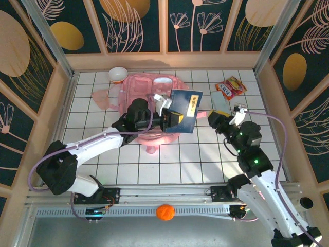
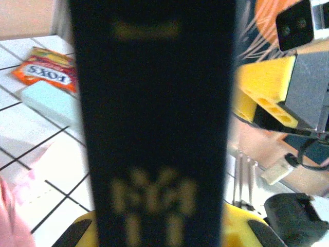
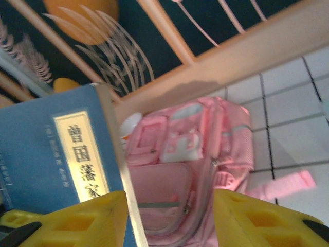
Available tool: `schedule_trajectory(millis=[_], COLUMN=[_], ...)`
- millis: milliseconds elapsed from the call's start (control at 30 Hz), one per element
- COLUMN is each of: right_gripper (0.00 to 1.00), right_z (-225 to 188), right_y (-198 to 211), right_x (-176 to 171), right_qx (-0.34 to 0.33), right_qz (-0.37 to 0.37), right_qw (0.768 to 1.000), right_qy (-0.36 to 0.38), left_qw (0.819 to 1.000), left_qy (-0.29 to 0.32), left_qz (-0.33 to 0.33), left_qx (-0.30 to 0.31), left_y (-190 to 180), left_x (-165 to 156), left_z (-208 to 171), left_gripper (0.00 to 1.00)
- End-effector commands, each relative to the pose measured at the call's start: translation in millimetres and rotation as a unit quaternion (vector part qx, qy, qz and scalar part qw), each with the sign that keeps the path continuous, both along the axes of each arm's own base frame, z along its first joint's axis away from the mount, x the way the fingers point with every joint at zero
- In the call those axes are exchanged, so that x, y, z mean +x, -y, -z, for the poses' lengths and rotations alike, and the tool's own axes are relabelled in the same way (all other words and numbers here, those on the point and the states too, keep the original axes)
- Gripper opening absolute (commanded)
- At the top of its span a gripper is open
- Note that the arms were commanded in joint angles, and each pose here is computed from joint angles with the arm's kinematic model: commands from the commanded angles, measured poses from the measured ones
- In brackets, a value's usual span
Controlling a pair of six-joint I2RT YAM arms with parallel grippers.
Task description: Pack the student bag
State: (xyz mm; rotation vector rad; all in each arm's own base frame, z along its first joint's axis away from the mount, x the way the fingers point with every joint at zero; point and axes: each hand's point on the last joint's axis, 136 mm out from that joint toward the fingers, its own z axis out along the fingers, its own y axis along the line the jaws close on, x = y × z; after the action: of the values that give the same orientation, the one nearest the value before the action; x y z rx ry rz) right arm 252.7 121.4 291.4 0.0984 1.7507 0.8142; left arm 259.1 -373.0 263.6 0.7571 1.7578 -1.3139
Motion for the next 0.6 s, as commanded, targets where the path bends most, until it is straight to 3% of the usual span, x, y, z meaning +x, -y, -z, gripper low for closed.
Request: schedule_trajectory(millis=[0, 233, 567], right_gripper=[0.47, 0.48, 0.61], right_z=[-25.3, -28.7, -28.4], right_y=[-13.5, -43.9, -69.8], right_x=[-10.3, -30.7, -54.9], right_qx=[-0.013, -0.057, -0.075], right_qz=[-0.051, -0.16, -0.27], right_qw=[0.996, 0.975, 0.946], right_qy=[0.069, 0.14, 0.165], left_qw=[0.992, 0.984, 0.966], left_qy=[0.066, 0.081, 0.105], left_qz=[0.052, 0.103, 0.188], left_qx=[-0.09, -0.123, -0.144], left_y=[-0.5, 3.4, 7.4], left_x=[-20.2, -35.2, -58.7], left_z=[-56.2, -63.0, -78.7], left_gripper=[0.0, 0.0, 0.0])
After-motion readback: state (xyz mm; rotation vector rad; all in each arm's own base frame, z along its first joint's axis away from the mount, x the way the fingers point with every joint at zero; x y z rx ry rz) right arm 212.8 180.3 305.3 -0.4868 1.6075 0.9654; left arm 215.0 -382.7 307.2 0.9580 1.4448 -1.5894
